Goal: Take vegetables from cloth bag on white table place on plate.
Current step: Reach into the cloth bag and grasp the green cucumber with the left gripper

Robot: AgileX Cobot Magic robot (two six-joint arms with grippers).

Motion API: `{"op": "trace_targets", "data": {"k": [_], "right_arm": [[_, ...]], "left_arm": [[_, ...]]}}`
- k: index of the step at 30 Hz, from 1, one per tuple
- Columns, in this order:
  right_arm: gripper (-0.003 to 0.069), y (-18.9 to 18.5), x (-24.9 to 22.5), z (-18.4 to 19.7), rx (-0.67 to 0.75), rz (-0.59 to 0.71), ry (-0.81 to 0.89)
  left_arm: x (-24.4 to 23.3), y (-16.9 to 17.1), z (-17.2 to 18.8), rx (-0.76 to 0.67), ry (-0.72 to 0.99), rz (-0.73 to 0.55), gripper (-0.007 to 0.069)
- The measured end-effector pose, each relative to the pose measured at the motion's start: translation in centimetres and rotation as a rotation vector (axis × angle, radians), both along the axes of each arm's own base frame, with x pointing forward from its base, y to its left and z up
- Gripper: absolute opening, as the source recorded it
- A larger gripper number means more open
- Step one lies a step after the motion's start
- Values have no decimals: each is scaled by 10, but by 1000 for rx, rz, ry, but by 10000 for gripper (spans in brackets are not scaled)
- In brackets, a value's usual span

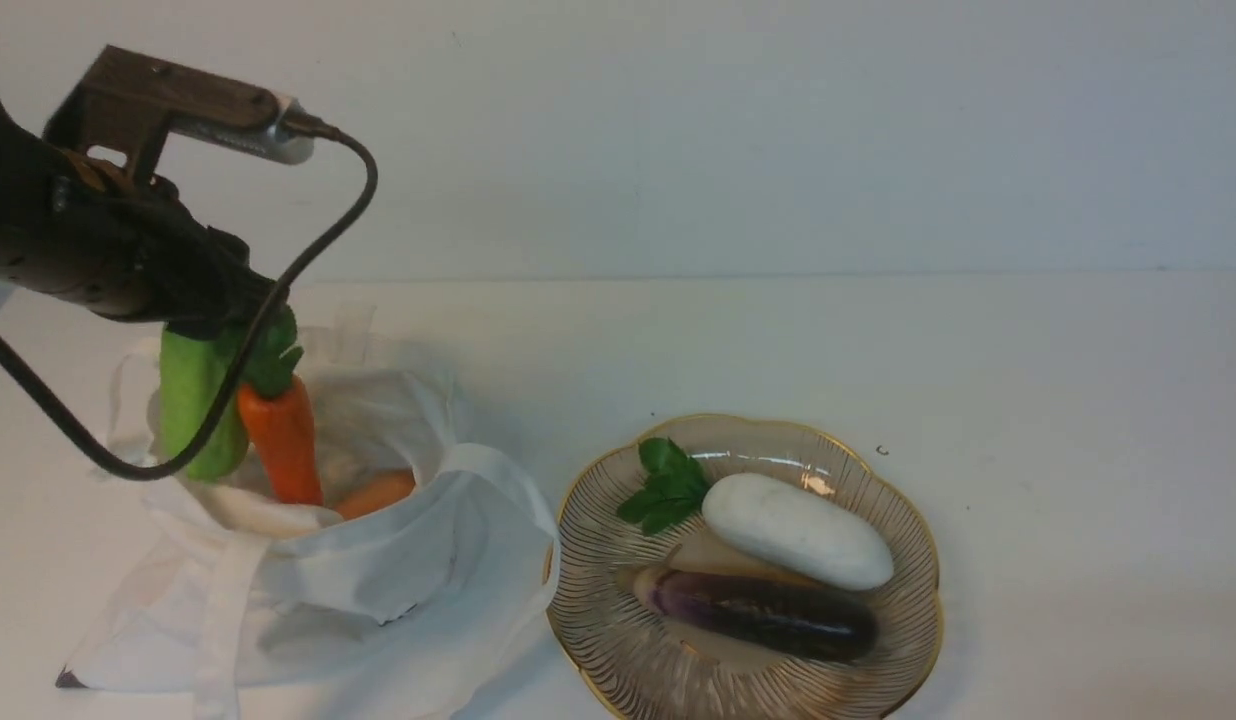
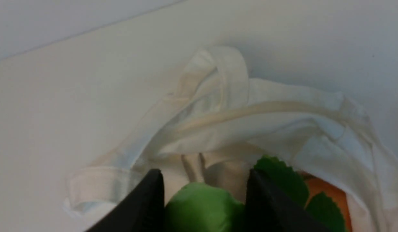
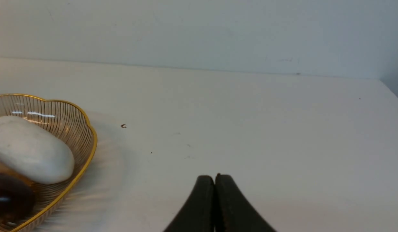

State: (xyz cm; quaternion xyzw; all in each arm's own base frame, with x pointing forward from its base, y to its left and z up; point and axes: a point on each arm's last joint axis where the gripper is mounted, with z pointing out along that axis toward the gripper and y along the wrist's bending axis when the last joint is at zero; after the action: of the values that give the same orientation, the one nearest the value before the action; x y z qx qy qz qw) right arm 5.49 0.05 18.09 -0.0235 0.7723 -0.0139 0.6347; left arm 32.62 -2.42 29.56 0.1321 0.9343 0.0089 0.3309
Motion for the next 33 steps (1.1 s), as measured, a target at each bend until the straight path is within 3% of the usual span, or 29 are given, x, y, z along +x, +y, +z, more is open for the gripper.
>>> {"op": "trace_targets", "data": {"k": [9, 16, 19, 25, 27, 29, 33], "right_arm": [[-15, 0, 0, 0, 0, 0, 0], [-15, 0, 0, 0, 0, 0, 0], [-15, 0, 0, 0, 0, 0, 0], [-15, 0, 0, 0, 0, 0, 0], [-15, 0, 0, 0, 0, 0, 0], [-15, 0, 0, 0, 0, 0, 0], [-15, 0, 0, 0, 0, 0, 0]], "left_arm": [[20, -4, -40, -38, 101, 16, 315], [30, -4, -66, -33, 172, 19, 507], [31, -4, -68, -33, 176, 19, 543], [33, -4, -70, -20, 163, 16, 531], [34, -3, -74, -5, 171, 10, 491], [35, -1, -75, 24, 174, -1, 381], [33, 1, -72, 71, 168, -20, 360]]}}
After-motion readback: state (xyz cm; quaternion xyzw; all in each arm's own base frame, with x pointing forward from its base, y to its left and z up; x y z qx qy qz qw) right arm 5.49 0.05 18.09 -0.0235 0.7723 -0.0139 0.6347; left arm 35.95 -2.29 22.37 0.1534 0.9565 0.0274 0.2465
